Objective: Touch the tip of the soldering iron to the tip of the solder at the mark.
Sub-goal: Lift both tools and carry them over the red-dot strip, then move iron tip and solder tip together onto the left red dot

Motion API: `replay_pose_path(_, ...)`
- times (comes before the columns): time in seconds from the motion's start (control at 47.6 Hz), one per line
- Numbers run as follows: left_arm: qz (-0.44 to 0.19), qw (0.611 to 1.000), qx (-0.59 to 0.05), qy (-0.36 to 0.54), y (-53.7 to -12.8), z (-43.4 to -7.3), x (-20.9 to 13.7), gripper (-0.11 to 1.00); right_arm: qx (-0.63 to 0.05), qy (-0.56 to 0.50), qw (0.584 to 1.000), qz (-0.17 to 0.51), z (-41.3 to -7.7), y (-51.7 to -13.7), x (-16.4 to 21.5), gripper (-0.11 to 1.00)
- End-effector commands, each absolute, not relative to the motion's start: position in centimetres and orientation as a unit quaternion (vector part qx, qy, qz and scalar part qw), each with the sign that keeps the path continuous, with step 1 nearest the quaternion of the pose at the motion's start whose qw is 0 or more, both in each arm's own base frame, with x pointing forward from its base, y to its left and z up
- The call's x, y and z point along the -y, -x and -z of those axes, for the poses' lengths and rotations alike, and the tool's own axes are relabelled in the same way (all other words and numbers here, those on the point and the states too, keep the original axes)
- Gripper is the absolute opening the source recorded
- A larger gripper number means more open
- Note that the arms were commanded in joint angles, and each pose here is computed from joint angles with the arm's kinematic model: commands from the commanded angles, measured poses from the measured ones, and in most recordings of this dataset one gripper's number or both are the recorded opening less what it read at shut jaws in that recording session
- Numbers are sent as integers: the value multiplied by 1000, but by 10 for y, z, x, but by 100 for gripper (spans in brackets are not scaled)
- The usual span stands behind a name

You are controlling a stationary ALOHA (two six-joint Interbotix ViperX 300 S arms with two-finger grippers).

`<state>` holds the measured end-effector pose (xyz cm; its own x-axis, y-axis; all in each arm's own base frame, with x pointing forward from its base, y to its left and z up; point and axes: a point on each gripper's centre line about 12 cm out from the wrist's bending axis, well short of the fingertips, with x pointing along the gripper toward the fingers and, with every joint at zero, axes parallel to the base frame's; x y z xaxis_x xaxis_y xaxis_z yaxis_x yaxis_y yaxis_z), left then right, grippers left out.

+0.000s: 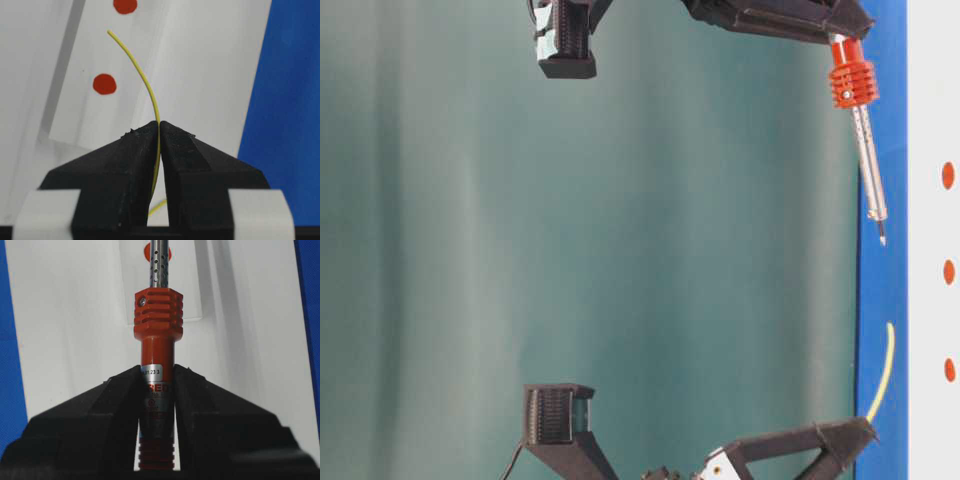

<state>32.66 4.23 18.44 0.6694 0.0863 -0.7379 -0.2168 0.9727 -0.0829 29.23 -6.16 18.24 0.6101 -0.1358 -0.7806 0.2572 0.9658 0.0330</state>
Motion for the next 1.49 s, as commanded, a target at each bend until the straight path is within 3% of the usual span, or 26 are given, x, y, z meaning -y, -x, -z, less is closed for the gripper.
replay_pose_path(0.0,-84,911,-394,84,-326,-190,-42,3,-408,-69,904,112,-196,-298,64,6)
replay_pose_path(0.86,-91,902,-410,100,-312,-158,-39,3,-409,-70,903,111,-195,-301,64,6)
replay_pose_path(1.469,-94,900,-412,106,-312,-157,-39,3,-418,-67,900,106,-193,-333,67,6)
